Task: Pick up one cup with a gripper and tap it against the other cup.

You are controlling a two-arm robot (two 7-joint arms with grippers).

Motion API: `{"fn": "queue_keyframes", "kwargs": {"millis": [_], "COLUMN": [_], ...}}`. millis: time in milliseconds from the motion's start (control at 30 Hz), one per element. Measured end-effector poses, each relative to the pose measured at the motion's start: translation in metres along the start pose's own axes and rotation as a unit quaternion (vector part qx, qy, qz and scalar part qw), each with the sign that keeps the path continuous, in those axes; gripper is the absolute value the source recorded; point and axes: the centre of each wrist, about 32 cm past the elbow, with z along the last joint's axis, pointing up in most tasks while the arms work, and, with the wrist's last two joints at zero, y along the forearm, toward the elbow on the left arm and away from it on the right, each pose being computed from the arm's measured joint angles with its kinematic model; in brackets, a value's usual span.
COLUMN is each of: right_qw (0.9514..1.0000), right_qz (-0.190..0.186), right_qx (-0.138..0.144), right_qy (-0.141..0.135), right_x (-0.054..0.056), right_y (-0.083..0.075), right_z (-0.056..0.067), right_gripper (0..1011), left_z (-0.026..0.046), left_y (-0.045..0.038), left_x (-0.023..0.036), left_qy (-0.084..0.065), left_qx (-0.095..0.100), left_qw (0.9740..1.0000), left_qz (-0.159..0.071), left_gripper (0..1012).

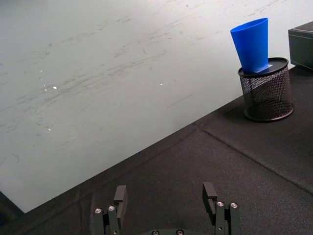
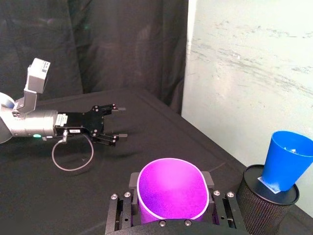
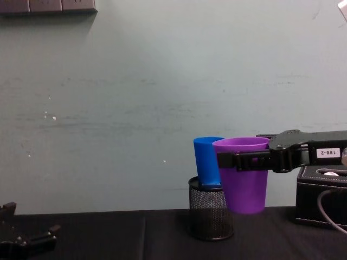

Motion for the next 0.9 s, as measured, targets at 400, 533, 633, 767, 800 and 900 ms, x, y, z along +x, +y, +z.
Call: {"fn": "queue_keyframes", "kwargs": {"millis": [400, 533, 633, 767, 800, 900], "right_qw": [1.0000, 1.0000, 1.0000, 1.0000, 1.0000, 0.9999], "right_qz": [0.000, 0.000, 0.004, 0.004, 0.003, -0.006], "right_qx": [0.000, 0.000, 0.003, 0.008, 0.008, 0.010], "right_qy": [0.000, 0.000, -0.002, -0.005, -0.005, -0.004], "right_x": [0.000, 0.000, 0.002, 0.006, 0.007, 0.012], "right_y": [0.000, 0.000, 0.000, 0.001, 0.001, 0.005], "right_z": [0.000, 0.000, 0.000, 0.000, 0.000, 0.001], "right_gripper": [746, 746, 746, 746, 746, 746], "left_z": [0.0000, 0.0000, 0.0000, 0.0000, 0.0000, 0.0000], "left_y": [0.0000, 0.0000, 0.0000, 0.0000, 0.0000, 0.0000], "left_x": [0.0000, 0.0000, 0.0000, 0.0000, 0.0000, 0.0000], "left_qy": [0.000, 0.000, 0.000, 0.000, 0.000, 0.000], "left_qx": [0.000, 0.000, 0.000, 0.000, 0.000, 0.000], "left_qw": [1.0000, 1.0000, 1.0000, 1.0000, 1.0000, 1.0000], "left_qz": [0.000, 0.000, 0.000, 0.000, 0.000, 0.000], "left_gripper": [1012, 1011, 1012, 1011, 1011, 1011]}}
